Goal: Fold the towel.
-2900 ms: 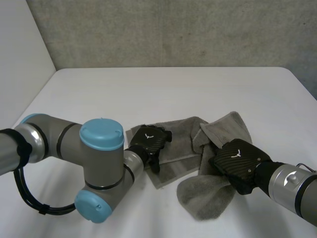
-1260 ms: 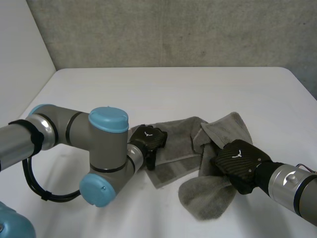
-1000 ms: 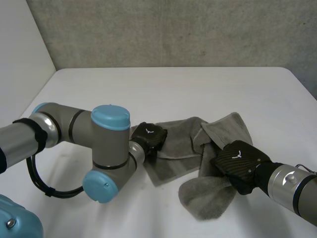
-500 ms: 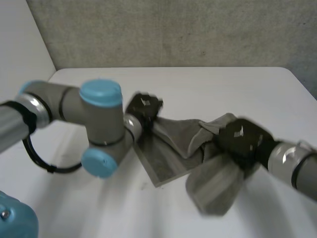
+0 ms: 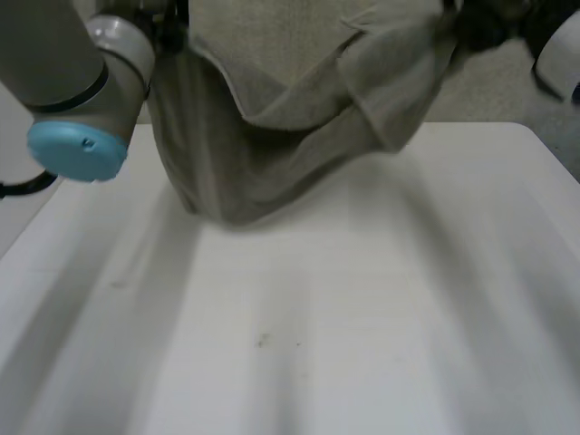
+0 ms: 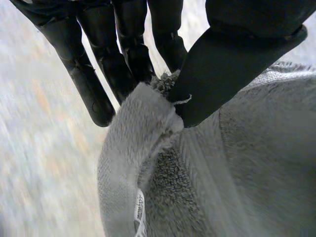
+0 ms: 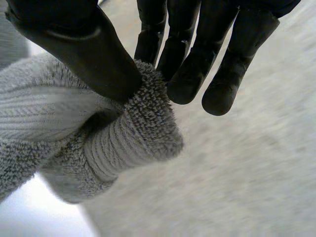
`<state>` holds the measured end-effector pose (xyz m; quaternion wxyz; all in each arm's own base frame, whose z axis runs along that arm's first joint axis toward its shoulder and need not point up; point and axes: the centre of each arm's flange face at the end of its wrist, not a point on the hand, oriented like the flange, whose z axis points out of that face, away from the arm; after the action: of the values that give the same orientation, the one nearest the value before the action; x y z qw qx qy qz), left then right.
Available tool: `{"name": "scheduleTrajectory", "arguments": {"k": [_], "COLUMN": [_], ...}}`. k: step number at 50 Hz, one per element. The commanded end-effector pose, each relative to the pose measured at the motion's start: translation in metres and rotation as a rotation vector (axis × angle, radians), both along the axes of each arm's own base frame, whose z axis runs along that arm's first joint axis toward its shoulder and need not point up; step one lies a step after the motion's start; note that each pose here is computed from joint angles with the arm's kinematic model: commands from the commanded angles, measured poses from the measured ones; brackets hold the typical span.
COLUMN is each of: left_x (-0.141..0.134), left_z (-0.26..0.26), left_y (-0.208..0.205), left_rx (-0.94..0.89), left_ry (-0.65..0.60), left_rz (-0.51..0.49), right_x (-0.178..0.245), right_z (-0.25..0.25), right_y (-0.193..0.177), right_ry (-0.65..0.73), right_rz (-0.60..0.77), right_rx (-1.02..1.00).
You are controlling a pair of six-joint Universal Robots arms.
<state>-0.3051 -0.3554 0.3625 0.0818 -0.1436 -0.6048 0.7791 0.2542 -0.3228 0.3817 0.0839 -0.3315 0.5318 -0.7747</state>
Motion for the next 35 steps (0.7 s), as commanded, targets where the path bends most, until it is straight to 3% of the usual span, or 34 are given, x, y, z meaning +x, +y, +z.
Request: {"name": "scheduleTrajectory", "arguments": {"k": [1, 6, 14, 20, 30, 35], "left_x": [0.029, 0.047, 0.056, 0.059, 0.066, 0.068], "left_z": [-0.064, -0.107, -0.137, -0.139, -0.131, -0.126], "left_y": [0.012, 0.036, 0.062, 0.074, 0.093, 0.101], "left_rx": [0.287, 0.454, 0.559, 0.568, 0.557, 0.549], "left_ry": [-0.072, -0.133, -0.161, -0.164, -0.159, -0.156], "left_rz": [0.026, 0.0, -0.053, -0.063, -0.068, -0.08], "right_x": [0.003, -0.006, -0.02, -0.025, -0.054, -0.057], "right_z": [-0.065, -0.123, -0.165, -0.179, -0.194, -0.185], "right_y": [0.017, 0.016, 0.024, 0.035, 0.059, 0.061], "right_ry": [0.181, 0.323, 0.449, 0.525, 0.78, 0.77], "right_rz": [0.082, 0.083, 0.093, 0.11, 0.137, 0.152], "right_rx": [0.213, 0.397, 0.513, 0.523, 0.442, 0.395]}}
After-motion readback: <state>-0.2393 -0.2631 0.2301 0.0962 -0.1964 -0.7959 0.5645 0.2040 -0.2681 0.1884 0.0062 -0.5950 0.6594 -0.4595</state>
